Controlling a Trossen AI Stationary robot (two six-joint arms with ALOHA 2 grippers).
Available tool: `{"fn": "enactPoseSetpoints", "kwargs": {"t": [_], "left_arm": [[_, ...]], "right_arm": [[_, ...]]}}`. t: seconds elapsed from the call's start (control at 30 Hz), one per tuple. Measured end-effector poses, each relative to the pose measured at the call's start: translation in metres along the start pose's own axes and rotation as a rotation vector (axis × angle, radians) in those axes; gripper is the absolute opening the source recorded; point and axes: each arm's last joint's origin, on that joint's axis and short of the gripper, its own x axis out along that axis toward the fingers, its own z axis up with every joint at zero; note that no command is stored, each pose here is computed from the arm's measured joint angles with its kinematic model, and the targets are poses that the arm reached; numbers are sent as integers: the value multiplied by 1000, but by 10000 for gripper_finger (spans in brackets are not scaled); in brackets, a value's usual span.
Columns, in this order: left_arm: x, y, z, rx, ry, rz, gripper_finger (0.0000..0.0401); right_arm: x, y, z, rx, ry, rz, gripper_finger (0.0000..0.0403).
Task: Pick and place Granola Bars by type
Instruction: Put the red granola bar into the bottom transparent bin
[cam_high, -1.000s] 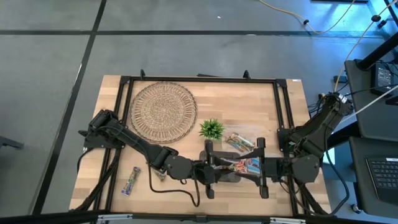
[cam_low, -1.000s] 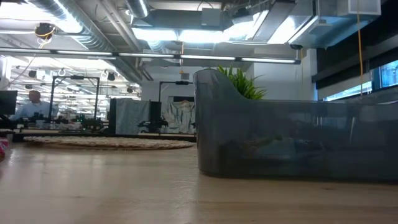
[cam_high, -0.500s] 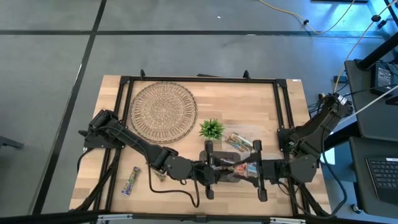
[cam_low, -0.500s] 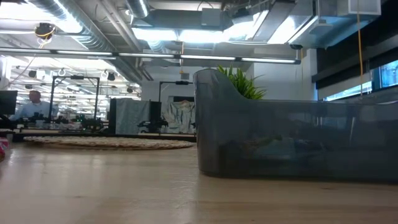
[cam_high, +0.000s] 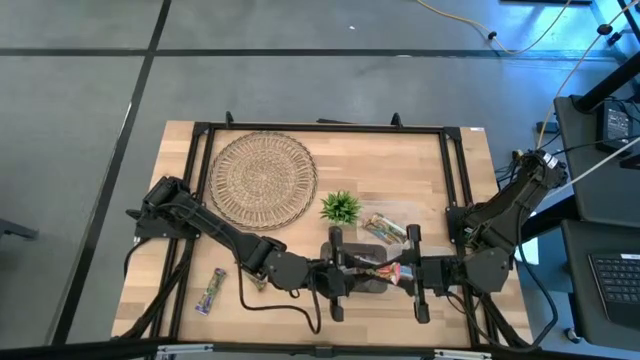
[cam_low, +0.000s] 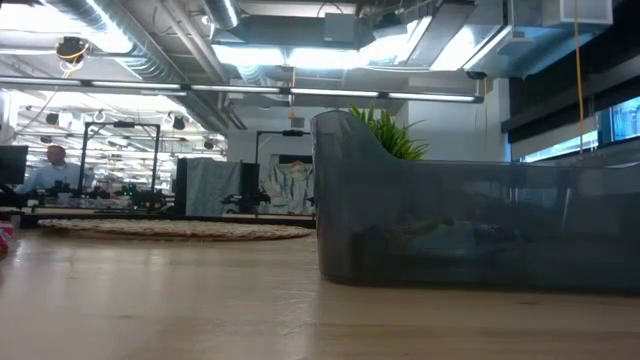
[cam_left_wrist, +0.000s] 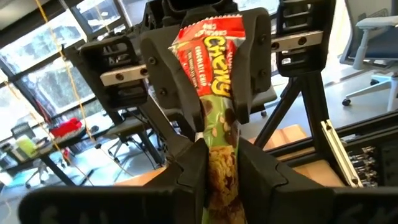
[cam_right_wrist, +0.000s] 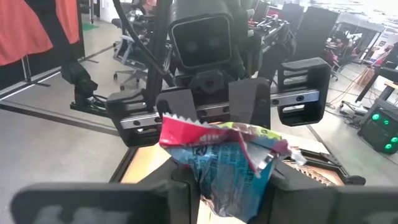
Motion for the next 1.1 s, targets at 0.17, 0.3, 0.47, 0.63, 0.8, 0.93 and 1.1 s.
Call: {"fn": "enactPoseSetpoints", "kwargs": {"t": [0.17,0.3,0.47,0.63,0.8,0.93,1.1], "left_arm": [[-1,-2,0,0,13,7,100],[-7,-8,-5,50,98,76,136],[-19,-18,-11,111,221,202,168],[-30,-28,-21,97,312,257,178],[-38,-29,-40,-65,423,266,173],[-41,-22,-59,-223,587,189,175],[-42,-12,-78,-368,785,137,175]], "right_arm": [[0,0,0,-4,5,1,84],[-7,-3,-3,21,45,-13,84],[-20,-11,-10,127,136,-11,84],[-32,-20,-33,264,359,-43,84],[-44,-23,-61,457,692,-69,84],[-46,-20,-77,523,898,-125,84],[-38,-8,-95,474,1031,-181,85]]}}
